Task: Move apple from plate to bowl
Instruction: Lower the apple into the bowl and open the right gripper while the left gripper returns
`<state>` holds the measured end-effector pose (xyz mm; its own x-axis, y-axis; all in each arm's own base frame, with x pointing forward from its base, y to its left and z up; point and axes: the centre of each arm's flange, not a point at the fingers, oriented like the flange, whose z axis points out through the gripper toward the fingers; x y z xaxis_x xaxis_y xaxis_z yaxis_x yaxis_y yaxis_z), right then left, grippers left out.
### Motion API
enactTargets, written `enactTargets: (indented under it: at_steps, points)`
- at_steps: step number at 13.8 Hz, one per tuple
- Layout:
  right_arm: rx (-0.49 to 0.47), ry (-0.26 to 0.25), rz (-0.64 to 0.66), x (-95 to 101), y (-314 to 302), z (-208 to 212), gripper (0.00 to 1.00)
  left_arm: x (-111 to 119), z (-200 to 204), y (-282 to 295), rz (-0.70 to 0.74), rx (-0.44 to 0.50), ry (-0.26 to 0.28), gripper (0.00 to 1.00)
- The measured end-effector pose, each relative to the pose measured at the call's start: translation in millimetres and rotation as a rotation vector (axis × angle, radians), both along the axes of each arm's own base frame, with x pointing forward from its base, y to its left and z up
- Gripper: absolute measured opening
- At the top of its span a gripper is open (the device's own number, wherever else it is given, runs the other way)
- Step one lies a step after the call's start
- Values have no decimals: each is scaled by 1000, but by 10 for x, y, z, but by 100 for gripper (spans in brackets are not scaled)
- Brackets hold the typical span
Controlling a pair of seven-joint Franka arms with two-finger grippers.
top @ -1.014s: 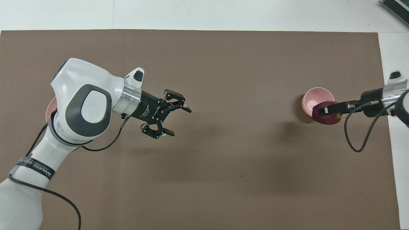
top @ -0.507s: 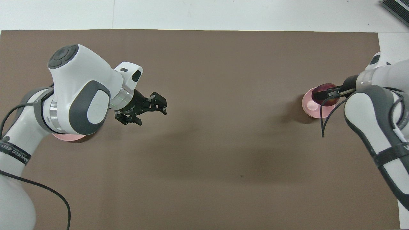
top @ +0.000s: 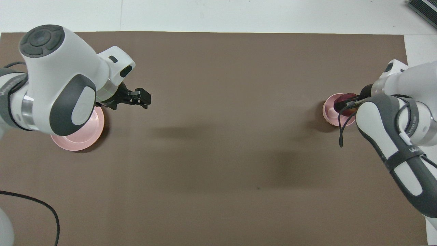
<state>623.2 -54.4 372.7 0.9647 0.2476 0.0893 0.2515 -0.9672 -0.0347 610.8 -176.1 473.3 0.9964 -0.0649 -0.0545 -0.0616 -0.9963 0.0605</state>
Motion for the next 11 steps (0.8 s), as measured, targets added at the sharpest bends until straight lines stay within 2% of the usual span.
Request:
enactTargets:
  at_steps: [3, 5, 11]
  points:
    - [-1, 18, -11, 7, -1, -125, 78, 103, 298, 524, -68, 32, -37, 100]
    - [-3, 23, -14, 8, -4, -234, 78, 82, 510, 863, -77, 58, -50, 100]
    - [-6, 28, -16, 4, -8, -352, 77, -288, 1030, 1028, -75, 66, -9, 100]
